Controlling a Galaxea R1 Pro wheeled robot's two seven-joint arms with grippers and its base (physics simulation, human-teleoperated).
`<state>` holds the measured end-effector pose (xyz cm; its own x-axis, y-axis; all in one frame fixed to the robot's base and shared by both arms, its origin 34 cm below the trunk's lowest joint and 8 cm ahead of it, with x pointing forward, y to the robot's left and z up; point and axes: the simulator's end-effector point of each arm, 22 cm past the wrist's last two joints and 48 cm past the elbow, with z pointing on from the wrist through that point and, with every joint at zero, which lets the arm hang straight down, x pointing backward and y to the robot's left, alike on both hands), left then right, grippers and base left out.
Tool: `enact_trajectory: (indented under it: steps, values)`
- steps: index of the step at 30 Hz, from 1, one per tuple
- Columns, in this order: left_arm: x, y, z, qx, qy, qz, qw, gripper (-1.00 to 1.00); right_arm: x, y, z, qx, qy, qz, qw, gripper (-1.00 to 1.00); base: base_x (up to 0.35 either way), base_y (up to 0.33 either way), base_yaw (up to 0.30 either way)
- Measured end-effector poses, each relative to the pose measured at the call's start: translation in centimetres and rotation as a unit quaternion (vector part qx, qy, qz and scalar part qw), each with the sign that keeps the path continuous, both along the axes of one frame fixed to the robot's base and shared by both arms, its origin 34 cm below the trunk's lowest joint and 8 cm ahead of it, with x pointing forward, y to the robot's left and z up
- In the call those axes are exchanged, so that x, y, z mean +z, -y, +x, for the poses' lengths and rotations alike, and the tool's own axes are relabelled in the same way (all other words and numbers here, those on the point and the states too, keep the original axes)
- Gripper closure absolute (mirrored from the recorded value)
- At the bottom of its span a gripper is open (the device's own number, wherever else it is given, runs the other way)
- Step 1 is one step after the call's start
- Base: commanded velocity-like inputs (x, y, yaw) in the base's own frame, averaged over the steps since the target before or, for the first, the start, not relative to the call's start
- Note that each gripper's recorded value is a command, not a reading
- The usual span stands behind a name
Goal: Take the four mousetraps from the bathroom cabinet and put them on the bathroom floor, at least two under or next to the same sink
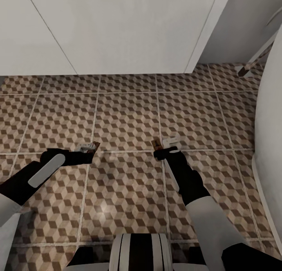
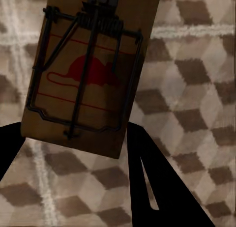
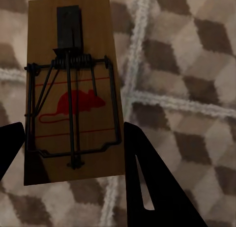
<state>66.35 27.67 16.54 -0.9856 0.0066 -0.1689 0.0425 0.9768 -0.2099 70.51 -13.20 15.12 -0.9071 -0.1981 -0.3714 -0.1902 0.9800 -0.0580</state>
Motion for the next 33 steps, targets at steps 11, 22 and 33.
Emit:
enact_trajectory:
  steps: [11,22,33]
  values:
    - [1.5,-2.2,1.5,0.005,0.022,0.009,0.9997,1.0,-0.1,-0.1,0.1,0.0,0.002,0.001,1.0,1.0,0.0,0.0,0.0]
    - [2.2,-3.3,3.8,0.041,0.044,0.012,0.9981,1.0,1.8,-0.7,1.8,0.006,0.03,0.006,0.9995,1.0,0.0,0.0,0.0]
    - [-3.9,-0.8,0.3,0.062,-0.016,0.125,0.9901,1.0,4.0,-1.8,2.8,0.023,0.043,0.001,0.9988,1.0,0.0,0.0,0.0]
